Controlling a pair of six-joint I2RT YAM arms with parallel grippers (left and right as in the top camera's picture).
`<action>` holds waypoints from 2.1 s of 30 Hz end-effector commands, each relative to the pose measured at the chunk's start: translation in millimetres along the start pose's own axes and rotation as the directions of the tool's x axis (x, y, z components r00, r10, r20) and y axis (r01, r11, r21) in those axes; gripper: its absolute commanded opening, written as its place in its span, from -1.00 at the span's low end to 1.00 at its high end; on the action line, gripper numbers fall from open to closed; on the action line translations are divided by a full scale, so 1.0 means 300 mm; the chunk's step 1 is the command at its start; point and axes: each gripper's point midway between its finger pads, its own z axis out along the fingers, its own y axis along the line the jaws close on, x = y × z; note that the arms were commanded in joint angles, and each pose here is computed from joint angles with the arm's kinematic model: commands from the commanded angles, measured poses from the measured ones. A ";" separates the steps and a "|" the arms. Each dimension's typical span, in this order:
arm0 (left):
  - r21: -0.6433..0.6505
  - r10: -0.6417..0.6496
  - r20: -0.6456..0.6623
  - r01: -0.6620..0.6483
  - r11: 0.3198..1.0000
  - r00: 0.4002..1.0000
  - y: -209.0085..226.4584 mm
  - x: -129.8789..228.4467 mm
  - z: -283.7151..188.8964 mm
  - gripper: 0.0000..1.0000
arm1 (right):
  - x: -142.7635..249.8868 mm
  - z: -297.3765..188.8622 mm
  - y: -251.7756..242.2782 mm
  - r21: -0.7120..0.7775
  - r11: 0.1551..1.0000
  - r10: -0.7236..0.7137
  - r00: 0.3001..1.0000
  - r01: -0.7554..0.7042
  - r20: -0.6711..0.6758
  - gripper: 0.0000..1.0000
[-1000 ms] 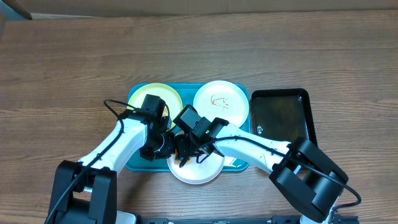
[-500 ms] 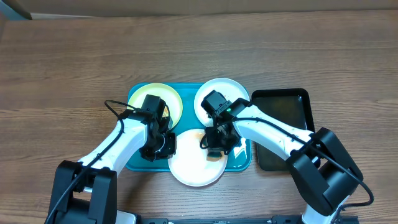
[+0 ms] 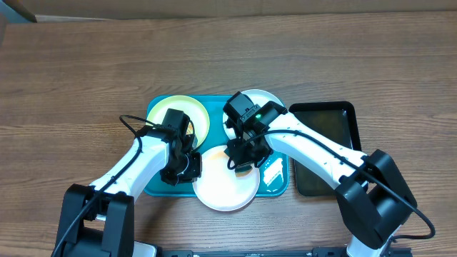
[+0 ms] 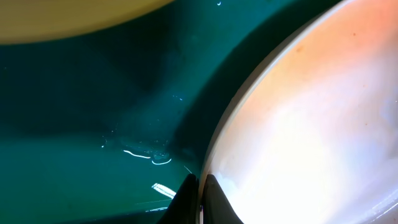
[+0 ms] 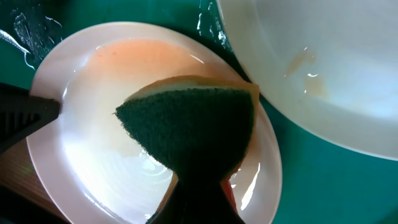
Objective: Clean dirty plates on tray and stack at the side
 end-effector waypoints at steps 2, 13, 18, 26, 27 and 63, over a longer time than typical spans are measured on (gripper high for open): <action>-0.036 -0.015 -0.010 0.015 0.999 1.000 0.023 0.009 0.015 -0.92 | 0.017 -0.010 0.000 0.022 0.999 -0.033 0.999 0.032 0.022 -0.92; -0.035 -0.015 -0.011 0.015 0.999 1.000 0.023 0.010 0.015 -0.92 | 0.057 0.126 -0.045 0.012 0.999 -0.041 0.998 0.040 0.044 -0.92; -0.033 -0.017 -0.016 0.016 0.999 1.000 0.022 0.014 0.015 -0.92 | -0.007 -0.001 0.008 0.000 0.999 -0.048 0.995 0.048 0.086 -0.92; -0.032 -0.006 0.047 0.007 0.999 0.999 0.009 -0.012 -0.057 -0.92 | -0.104 -0.410 -0.164 0.024 0.973 0.204 0.907 -0.229 0.368 -0.92; -0.037 0.001 0.080 0.002 0.999 0.997 0.008 -0.026 -0.081 -0.92 | -0.096 -0.429 -0.196 0.024 0.966 0.230 0.900 -0.257 0.371 -0.92; -0.786 0.623 0.490 -0.001 0.618 0.610 -0.143 -0.170 -0.695 -0.92 | 0.252 0.009 -0.767 0.008 0.740 0.642 0.710 -0.673 0.290 -0.92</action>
